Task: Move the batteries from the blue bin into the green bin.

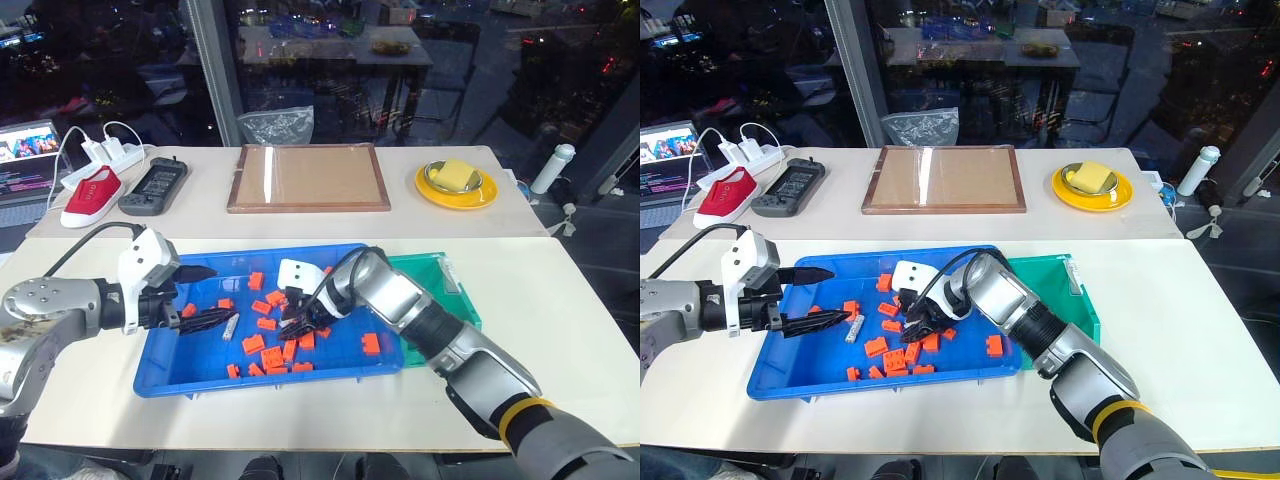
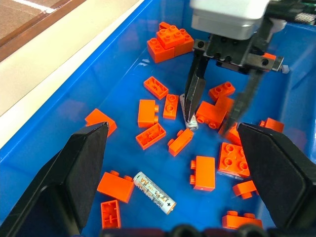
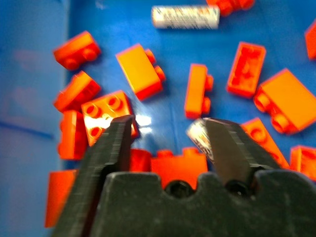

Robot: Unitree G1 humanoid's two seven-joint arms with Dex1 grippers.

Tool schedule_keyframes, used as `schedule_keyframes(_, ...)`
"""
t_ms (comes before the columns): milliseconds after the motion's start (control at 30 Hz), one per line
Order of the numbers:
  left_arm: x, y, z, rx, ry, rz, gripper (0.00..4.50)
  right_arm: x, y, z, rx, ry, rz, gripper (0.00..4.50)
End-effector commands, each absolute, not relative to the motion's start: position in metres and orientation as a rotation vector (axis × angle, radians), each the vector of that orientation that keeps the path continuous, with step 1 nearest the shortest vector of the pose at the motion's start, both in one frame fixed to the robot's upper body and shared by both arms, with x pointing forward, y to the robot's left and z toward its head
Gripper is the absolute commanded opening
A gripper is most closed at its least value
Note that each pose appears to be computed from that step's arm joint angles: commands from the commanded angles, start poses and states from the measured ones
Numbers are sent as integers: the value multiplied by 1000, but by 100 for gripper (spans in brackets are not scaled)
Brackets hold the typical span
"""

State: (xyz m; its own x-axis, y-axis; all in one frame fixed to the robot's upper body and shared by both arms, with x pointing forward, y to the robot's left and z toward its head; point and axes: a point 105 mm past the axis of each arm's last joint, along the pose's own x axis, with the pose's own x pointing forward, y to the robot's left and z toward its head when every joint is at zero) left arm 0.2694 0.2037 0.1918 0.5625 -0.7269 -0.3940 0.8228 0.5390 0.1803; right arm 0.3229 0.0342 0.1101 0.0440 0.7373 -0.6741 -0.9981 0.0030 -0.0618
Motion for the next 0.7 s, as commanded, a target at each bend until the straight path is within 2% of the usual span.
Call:
schedule_keyframes(33,267,200,201,405,258,-945,450,324,37,116,-650,489,1474,210)
schedule_keyframes(300,267,198,199,405,262,-950,450,326,30,146,-571,447,1494,210)
schedule_keyframes(700,272,196,199,414,253,-955,450,337,24,123,-704,477,1432,210)
